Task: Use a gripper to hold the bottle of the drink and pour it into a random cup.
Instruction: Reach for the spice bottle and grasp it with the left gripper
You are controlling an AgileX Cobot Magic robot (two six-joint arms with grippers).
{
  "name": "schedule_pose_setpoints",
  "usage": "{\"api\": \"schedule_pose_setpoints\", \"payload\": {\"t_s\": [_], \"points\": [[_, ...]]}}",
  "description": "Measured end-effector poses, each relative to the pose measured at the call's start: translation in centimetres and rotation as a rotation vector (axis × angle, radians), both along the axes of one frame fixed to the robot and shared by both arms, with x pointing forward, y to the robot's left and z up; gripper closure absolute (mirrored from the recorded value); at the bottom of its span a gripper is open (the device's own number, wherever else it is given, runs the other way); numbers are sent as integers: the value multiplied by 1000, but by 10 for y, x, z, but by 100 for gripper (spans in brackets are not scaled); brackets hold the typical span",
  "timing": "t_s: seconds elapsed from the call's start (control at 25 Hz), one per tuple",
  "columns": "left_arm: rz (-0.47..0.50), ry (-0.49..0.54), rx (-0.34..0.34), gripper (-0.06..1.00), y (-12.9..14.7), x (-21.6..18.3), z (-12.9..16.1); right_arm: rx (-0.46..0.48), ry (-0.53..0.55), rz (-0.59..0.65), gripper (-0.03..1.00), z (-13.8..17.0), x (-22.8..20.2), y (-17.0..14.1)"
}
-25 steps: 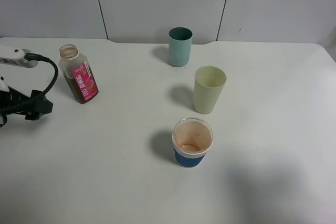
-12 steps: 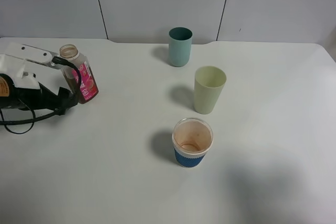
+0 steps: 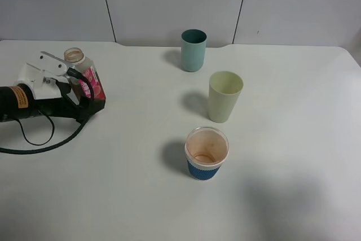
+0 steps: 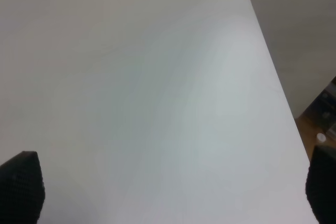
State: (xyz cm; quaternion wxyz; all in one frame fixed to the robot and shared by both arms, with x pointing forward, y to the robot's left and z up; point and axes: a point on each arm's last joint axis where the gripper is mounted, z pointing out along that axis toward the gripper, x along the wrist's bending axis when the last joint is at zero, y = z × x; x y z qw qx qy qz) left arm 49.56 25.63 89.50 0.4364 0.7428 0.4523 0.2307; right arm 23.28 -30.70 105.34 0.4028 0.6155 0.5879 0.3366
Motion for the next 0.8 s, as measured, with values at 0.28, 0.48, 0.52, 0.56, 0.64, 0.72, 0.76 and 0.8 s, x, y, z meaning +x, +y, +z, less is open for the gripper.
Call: {"api": "schedule_pose_setpoints", "payload": {"t_s": [0.28,0.48,0.52,0.56,0.64,0.72,0.76,0.8], "points": [[-14,-71,-70,-4,5,7,-12,0,0,0,-2,0,0,0],[-17,-85,-81,-4,5,20,-17,0,0,0,-2,0,0,0],[-19,-97,-87,-4,5,22,-17,0,0,0,-2,0,0,0],[-21,-104,-93,-4,5,25,-17,0,0,0,-2,0,0,0],[-23,-110,-100,-4,4,29,-20,0,0,0,-2,0,0,0],[-24,-111,-105,-4,4,33,-23,0,0,0,-2,0,0,0],[-23,-106,-105,-4,4,35,-25,0,0,0,-2,0,0,0],[-24,-105,-106,-4,4,38,-28,0,0,0,-2,0,0,0]]}}
